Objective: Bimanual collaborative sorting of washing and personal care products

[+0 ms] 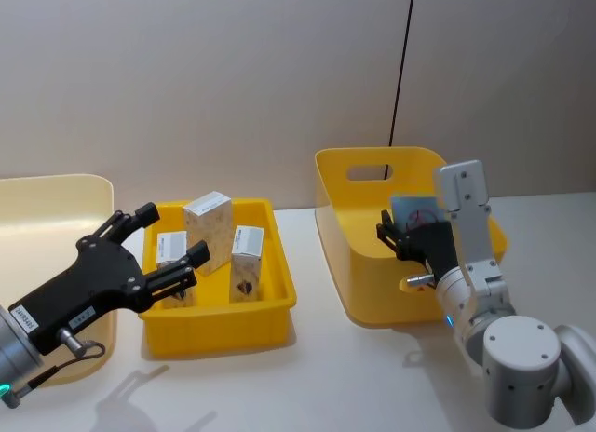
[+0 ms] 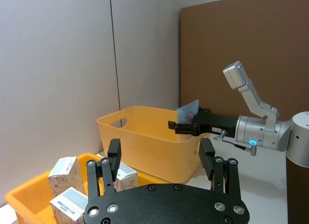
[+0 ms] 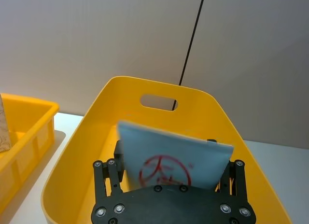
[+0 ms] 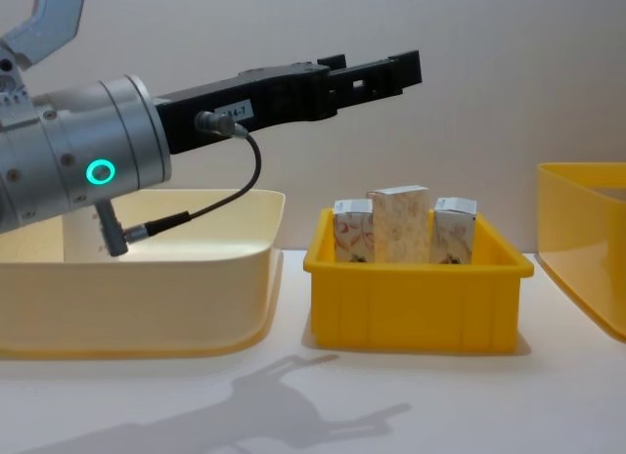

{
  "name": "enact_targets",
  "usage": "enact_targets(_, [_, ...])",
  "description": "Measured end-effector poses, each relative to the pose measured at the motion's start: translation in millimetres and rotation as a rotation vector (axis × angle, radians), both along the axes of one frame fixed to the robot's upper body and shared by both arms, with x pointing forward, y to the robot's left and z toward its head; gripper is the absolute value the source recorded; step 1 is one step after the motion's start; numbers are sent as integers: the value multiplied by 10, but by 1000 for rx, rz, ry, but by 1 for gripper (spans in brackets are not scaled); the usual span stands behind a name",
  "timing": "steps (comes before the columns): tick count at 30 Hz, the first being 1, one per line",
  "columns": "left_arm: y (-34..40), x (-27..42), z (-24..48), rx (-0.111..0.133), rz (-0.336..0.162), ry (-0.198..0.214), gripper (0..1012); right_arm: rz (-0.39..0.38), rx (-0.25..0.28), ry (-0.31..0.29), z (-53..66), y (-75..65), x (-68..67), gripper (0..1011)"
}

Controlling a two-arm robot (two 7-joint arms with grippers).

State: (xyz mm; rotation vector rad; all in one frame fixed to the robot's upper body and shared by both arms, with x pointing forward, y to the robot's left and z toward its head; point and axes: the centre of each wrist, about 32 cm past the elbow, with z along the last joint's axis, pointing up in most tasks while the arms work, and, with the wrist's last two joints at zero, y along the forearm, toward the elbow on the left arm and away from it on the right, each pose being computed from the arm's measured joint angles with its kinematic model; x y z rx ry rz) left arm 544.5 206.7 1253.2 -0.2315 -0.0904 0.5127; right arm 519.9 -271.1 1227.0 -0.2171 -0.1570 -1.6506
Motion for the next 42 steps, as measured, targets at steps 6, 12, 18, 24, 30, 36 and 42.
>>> enact_targets(6, [0, 0, 0, 0, 0, 0, 1001, -1, 0, 1, -3, 1, 1, 1001])
enact_targets(12, [0, 0, 0, 0, 0, 0, 1001, 0, 1, -3, -4, 2, 0, 1001])
enact_targets(18, [0, 0, 0, 0, 0, 0, 1002, 10, 6, -43, 21, 3, -8, 1001])
enact_targets(24, [0, 0, 0, 0, 0, 0, 1002, 28, 17, -106, 89, 5, -21, 1001])
enact_targets(30, [0, 0, 0, 0, 0, 0, 1002, 40, 29, -156, 168, 8, -38, 1001])
enact_targets(36, [0, 0, 0, 0, 0, 0, 1001, 45, 38, -194, 224, 10, -55, 1001])
enact_targets(42, [0, 0, 0, 0, 0, 0, 1001, 55, 45, -225, 263, 13, -74, 1001])
